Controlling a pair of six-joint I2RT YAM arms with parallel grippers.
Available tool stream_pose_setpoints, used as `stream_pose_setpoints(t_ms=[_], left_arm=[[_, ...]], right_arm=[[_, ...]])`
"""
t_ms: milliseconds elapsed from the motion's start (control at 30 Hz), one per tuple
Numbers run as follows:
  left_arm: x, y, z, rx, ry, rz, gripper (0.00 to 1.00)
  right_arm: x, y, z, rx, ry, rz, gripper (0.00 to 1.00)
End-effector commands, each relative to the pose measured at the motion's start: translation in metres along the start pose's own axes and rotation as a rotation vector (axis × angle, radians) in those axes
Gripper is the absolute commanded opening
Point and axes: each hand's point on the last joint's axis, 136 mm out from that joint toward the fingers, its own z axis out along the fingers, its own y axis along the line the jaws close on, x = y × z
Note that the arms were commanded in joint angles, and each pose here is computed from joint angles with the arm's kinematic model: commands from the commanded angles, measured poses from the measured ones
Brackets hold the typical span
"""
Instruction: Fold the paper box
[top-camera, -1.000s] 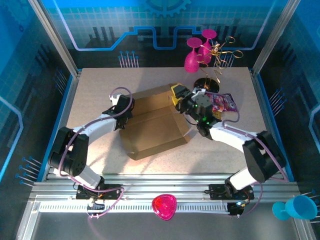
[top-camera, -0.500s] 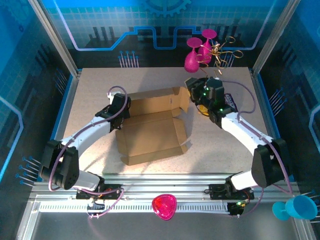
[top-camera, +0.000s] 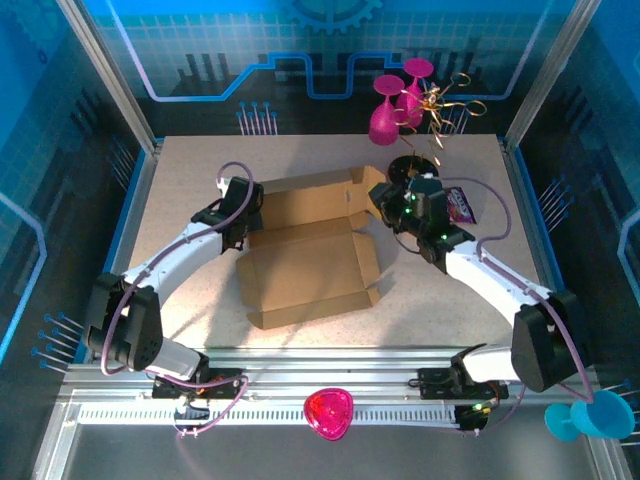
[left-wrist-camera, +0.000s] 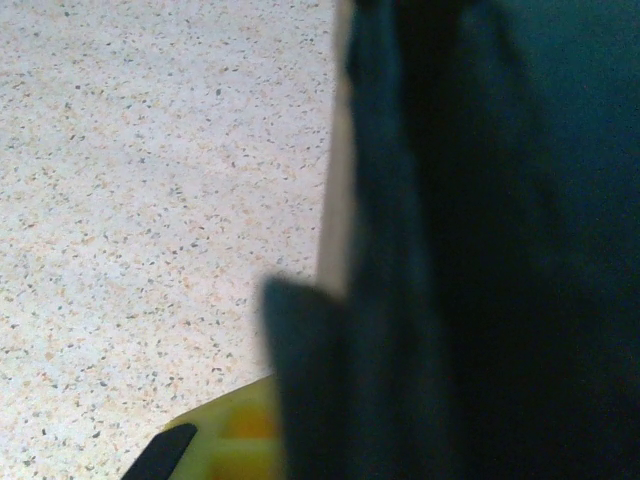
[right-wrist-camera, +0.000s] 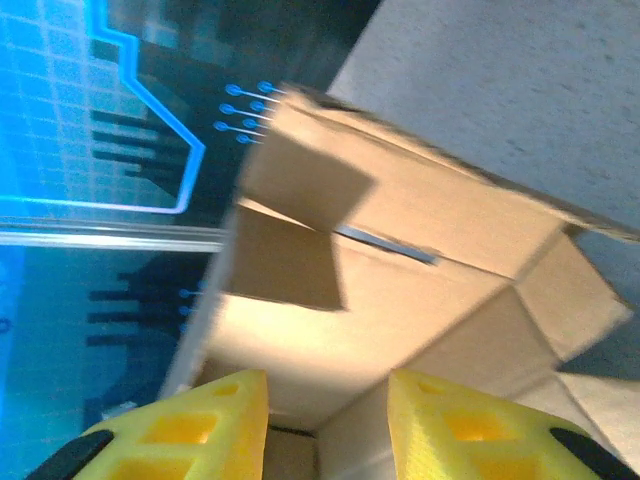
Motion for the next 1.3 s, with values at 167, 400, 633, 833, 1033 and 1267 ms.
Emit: stream_pose_setpoints(t_ms=[167,400,633,833,1033,1267], left_arm=[[-0.01,-0.008,-0.004,0.042,0.029,-0.014,0.0],[-0.017,-0.014,-0.009,0.075,0.047,-0.021,0.0],[-0.017,-0.02,-0.007,0.091,0.068,-0.019,0.0],[-0.016,-0.022,-0.005,0.099,0.072,-0.024,0.0],[-0.021,-0.025,-0.006,0.117,0.07,-0.035,0.0],[-0.026,-0.021,-0.006,0.132,0.116,-0.059,0.0]], right_arm=[[0.016,-0.048,0.029,0.023,0.044,-0.108,0.5],[0.006,-0.063,0.057,0.069,0.042,-0.138,0.54],[0.005,-0.035,0.069,0.001,0.041,-0.133,0.44],[0.01,-0.024,0.076,0.003,0.087,-0.149,0.47],[0.007,-0.043,0.078,0.055,0.096,-0.171,0.46],[-0.016,-0.038,0.038,0.027,0.007,-0.197,0.53]])
